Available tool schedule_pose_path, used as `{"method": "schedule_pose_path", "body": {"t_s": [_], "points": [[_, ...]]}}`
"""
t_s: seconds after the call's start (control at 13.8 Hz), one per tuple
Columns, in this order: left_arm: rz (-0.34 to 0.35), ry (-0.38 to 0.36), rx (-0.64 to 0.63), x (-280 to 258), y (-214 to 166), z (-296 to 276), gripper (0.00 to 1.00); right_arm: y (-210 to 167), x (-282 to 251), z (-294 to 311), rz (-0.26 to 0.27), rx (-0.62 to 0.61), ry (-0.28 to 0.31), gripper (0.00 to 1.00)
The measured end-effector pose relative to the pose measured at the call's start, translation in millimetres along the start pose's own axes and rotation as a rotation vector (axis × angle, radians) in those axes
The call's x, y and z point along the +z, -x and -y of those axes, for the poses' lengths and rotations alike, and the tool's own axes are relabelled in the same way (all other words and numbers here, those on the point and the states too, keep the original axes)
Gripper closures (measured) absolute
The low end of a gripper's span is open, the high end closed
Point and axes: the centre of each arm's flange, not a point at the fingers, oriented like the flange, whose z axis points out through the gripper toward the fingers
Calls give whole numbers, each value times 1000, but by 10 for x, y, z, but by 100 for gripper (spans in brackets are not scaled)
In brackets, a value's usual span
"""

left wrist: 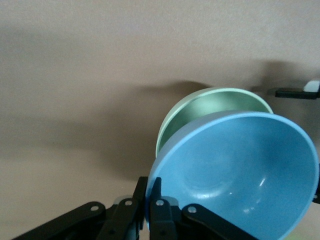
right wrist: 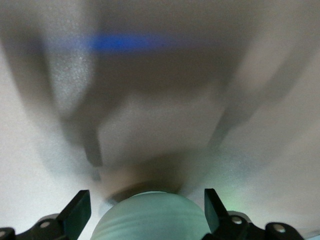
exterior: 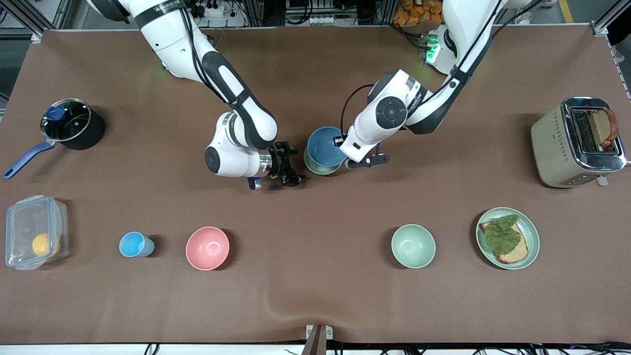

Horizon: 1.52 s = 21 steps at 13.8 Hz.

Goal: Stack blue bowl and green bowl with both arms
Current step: 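Lower the blue bowl into the green bowl with the left gripper, then open both grippers and withdraw them from the stacked bowls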

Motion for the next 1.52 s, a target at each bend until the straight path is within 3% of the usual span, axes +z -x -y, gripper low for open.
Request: {"method": "schedule_pose_path", "body": {"t_s": [1.23, 1.52], "points": [[-34, -26, -52, 336, -168, -173, 94, 26, 24, -14, 0, -6, 4, 0], [-55, -14, -57, 256, -135, -298, 56, 34, 33, -20, 0, -7, 6, 0]]}}
